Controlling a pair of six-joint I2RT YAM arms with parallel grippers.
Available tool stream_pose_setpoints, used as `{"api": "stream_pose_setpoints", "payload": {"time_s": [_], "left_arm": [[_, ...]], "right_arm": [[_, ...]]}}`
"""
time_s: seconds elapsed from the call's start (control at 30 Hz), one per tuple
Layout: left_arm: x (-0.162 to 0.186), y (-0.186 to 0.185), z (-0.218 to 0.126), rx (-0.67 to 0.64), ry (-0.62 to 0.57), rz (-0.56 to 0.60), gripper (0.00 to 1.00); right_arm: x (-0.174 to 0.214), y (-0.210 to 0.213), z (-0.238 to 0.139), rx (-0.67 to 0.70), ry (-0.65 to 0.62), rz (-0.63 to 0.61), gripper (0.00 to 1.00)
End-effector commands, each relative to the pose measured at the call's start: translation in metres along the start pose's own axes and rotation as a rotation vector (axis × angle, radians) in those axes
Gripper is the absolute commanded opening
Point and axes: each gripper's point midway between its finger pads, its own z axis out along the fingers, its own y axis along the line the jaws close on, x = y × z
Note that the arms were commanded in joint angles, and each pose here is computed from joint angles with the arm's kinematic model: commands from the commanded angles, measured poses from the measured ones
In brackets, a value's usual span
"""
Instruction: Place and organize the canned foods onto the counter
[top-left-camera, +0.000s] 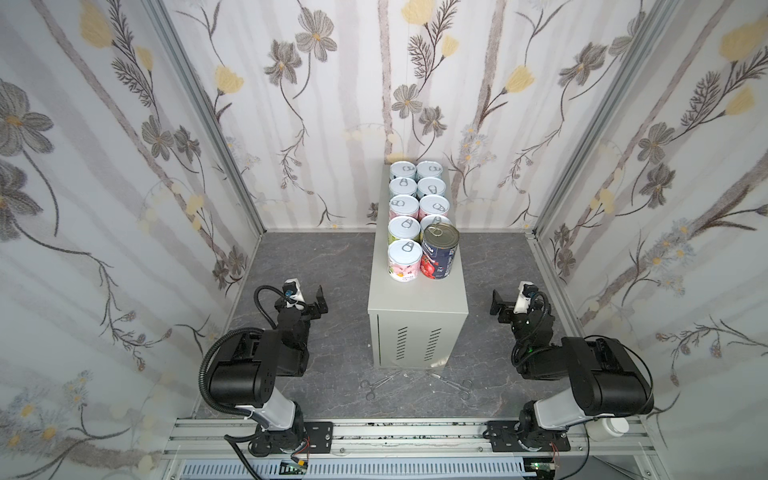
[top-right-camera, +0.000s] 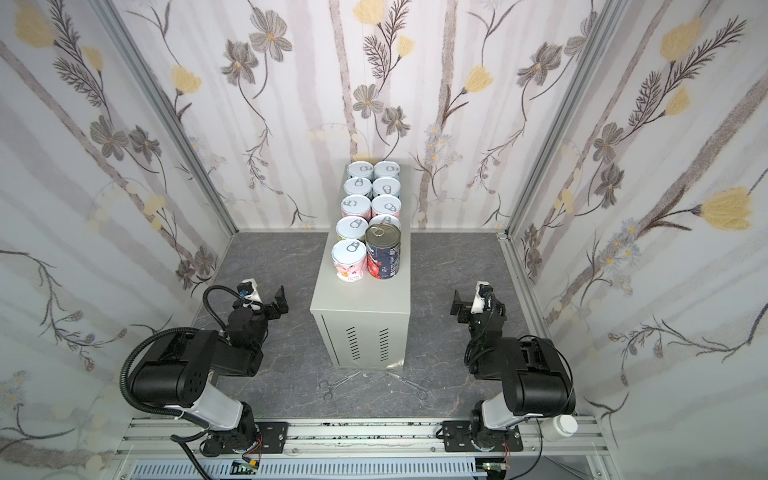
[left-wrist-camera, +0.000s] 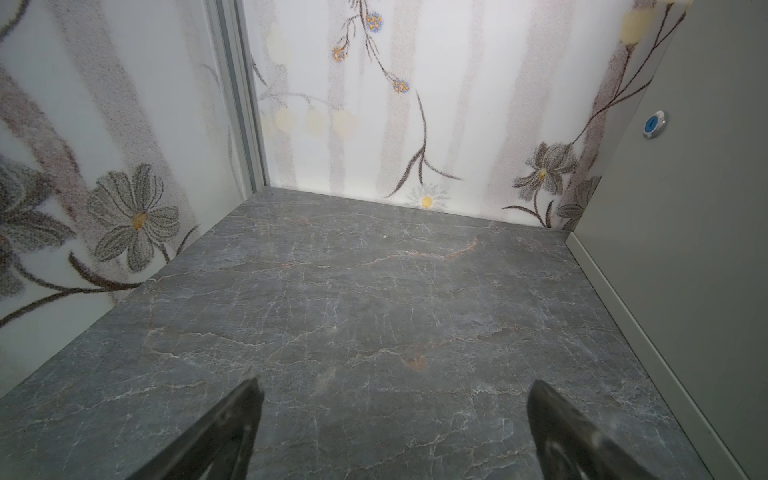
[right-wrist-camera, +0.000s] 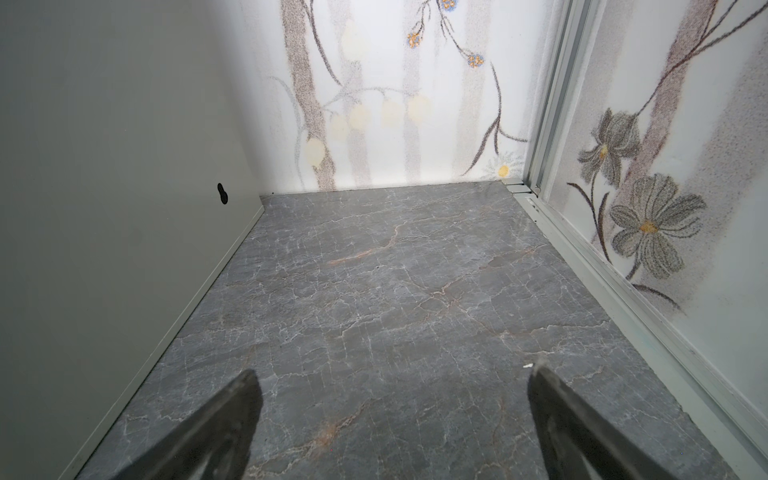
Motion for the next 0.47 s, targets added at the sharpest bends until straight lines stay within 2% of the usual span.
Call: {"api": "stream_pose_setpoints", "payload": {"time_s": [0.0, 0.43], "left_arm": [[-0.0047, 0.0004, 0.0012, -0.004, -0.017, -0.012, 1.00], [-0.0051, -0.0002, 0.0012, -0.001, -0.018, -0.013, 1.00]], "right_arm": [[-0.0106, 0.0001, 0.0007, 0.002, -0.041, -0.012, 1.00], [-0.0102, 0.0007, 0.0021, 0.023, -0.035, -0.026, 1.00]]}}
